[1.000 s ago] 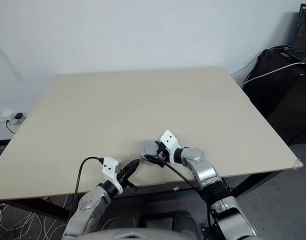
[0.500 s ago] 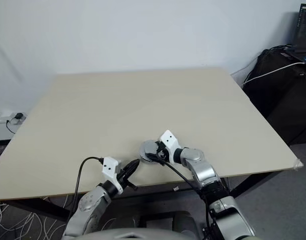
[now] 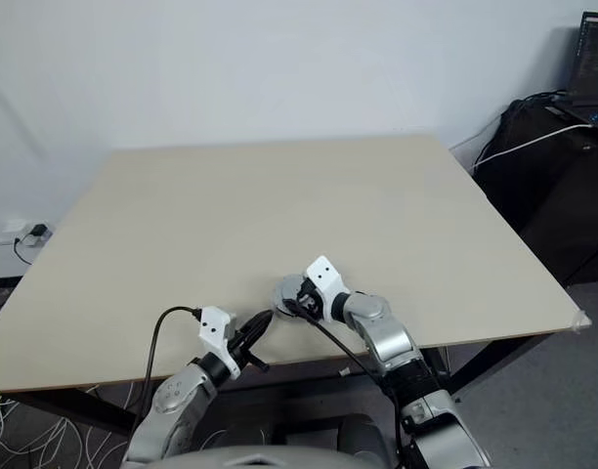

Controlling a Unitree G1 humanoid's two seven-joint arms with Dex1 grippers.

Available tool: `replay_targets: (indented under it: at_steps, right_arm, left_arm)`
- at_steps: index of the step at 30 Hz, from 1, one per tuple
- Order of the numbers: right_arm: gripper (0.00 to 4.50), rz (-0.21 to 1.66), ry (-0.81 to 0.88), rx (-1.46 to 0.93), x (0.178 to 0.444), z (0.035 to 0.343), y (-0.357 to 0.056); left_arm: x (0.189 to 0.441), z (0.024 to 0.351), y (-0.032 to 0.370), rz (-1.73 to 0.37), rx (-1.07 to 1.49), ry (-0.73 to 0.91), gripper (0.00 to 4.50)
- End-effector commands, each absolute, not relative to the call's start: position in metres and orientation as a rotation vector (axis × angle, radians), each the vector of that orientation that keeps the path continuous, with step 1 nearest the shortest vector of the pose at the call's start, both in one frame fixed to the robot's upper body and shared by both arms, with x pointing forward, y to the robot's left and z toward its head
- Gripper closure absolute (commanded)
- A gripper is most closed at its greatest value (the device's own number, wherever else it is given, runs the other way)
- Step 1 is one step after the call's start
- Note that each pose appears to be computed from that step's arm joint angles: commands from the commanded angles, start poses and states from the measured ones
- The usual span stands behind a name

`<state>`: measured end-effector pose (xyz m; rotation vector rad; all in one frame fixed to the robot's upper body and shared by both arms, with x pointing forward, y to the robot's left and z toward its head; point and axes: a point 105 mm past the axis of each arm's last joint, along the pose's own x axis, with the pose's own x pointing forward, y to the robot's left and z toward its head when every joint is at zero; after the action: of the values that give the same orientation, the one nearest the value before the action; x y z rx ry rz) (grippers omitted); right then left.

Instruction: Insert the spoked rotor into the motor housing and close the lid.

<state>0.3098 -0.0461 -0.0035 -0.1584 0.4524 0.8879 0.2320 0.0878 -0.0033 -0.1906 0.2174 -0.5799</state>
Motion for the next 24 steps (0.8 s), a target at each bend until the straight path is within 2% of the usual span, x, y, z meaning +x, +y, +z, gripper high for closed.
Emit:
replay_targets:
  at_steps: [1,9,24]
  right_arm:
    - [1.24,0.909,0.501,-0.185,0.306,-0.009,-0.049]
    - [1.24,0.927,0.539,-0.228,0.303,-0.014,-0.056]
    - [1.24,0.851,0.552,-0.303,0.305,-0.023,-0.059]
  left_arm:
    - [0.236,0.014,0.087,-0.591,-0.184,0.146,4.5]
    - [0.236,0.014,0.086,-0.59,-0.188,0.146,4.5]
    - [0.236,0.015,0.087,-0.588,-0.188,0.148,4.5]
